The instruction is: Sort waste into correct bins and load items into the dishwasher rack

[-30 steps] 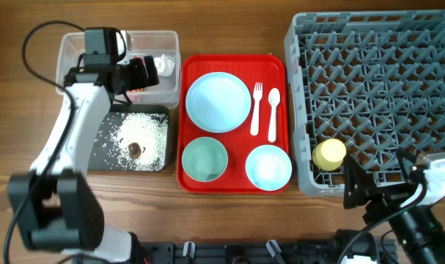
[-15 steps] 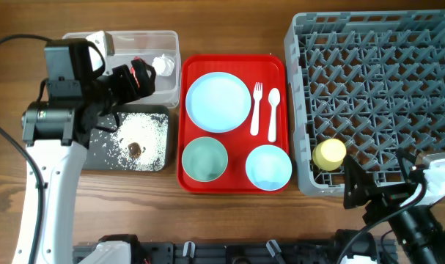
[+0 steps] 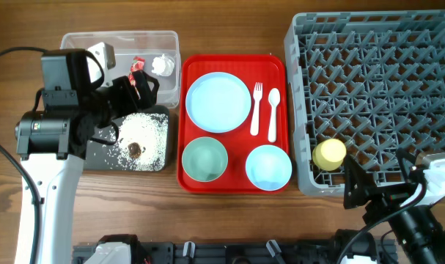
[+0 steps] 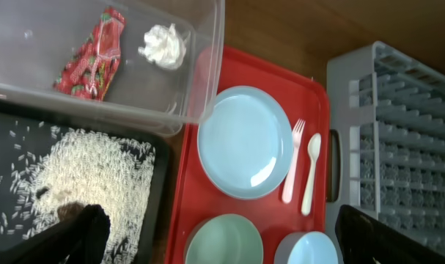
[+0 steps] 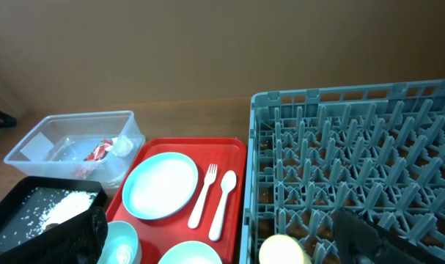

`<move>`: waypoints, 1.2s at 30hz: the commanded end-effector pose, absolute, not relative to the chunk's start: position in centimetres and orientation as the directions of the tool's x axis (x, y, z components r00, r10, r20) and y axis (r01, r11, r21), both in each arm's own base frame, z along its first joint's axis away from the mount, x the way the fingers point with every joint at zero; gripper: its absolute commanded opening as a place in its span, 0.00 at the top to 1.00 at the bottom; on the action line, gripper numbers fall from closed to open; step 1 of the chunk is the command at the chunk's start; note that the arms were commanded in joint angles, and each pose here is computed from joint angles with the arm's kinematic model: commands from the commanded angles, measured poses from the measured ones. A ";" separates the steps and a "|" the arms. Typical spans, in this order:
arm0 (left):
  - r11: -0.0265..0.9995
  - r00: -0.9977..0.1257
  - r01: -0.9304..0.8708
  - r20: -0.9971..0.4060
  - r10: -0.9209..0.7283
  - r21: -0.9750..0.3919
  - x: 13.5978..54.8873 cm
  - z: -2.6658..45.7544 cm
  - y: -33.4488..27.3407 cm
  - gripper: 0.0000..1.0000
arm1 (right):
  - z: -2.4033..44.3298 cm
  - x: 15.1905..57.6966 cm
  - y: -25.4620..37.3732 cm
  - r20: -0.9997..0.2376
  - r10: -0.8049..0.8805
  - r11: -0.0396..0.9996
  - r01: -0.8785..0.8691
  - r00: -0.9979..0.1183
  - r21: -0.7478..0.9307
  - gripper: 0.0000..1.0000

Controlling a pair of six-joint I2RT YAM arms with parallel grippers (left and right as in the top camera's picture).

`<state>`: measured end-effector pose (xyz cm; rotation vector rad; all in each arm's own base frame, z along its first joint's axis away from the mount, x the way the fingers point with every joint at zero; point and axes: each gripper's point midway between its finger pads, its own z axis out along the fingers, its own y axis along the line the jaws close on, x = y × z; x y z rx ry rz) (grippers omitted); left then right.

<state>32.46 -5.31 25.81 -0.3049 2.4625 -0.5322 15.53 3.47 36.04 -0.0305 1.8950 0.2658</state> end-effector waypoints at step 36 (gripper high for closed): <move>0.954 -0.053 0.288 -0.996 -0.068 -0.081 23.1 22.0 -5.1 0.00 | 35.7 15.7 3.2 -0.934 0.095 0.978 -0.144 -0.344 0.153 0.00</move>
